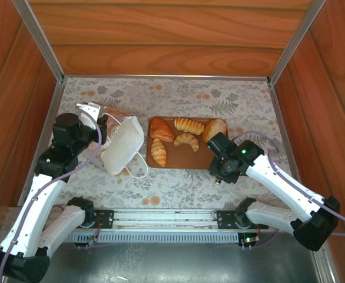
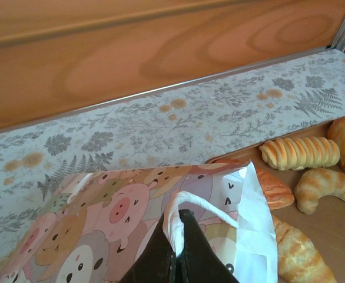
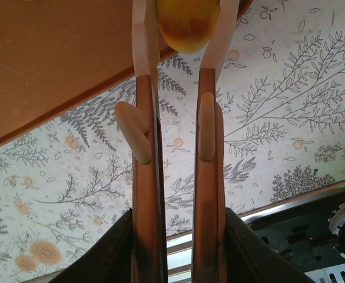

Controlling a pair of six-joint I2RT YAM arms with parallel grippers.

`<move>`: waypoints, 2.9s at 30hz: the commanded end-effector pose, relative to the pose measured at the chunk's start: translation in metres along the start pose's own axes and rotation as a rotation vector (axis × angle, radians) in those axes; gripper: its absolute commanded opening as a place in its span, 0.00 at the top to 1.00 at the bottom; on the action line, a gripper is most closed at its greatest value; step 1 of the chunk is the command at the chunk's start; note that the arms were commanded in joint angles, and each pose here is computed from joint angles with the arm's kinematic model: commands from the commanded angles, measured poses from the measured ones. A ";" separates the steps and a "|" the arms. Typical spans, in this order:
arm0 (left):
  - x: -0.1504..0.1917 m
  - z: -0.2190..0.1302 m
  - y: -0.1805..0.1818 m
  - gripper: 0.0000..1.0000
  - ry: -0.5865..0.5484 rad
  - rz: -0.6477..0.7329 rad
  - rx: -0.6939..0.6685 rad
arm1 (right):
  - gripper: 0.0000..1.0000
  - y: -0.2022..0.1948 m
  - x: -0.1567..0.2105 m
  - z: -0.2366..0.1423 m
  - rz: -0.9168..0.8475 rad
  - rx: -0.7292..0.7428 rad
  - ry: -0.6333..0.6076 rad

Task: Take the fake bread out of the paper bag

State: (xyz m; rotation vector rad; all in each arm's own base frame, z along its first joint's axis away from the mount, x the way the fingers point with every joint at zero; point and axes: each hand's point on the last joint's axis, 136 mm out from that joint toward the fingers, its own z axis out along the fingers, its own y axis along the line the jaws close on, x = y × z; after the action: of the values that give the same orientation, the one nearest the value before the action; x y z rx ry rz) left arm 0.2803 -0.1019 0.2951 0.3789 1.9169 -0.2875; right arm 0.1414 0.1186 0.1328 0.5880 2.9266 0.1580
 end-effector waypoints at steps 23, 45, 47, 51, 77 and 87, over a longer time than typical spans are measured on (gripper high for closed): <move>-0.016 0.002 0.000 1.00 -0.033 0.028 0.001 | 0.57 0.014 -0.011 0.008 0.033 -0.005 -0.019; -0.018 0.002 -0.002 1.00 -0.036 0.026 0.013 | 0.58 0.012 -0.009 -0.020 -0.018 -0.071 -0.037; -0.017 0.001 -0.002 1.00 -0.037 0.025 0.011 | 0.60 0.012 -0.012 -0.027 -0.025 -0.070 -0.049; -0.018 0.003 0.000 1.00 -0.037 0.027 -0.003 | 0.60 0.013 -0.019 -0.044 -0.055 -0.089 -0.094; -0.028 -0.014 0.006 1.00 -0.084 0.102 -0.052 | 0.60 0.161 -0.012 -0.156 -0.500 -0.772 -0.098; -0.025 -0.022 0.014 1.00 -0.066 0.145 -0.101 | 0.61 0.205 0.041 -0.141 -0.767 -0.828 0.084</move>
State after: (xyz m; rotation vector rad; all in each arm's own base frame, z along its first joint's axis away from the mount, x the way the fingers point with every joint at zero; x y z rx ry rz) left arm 0.2794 -0.0891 0.3100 0.4180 1.8545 -0.1546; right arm 0.1753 0.2868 0.2807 -0.4179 2.6312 1.0895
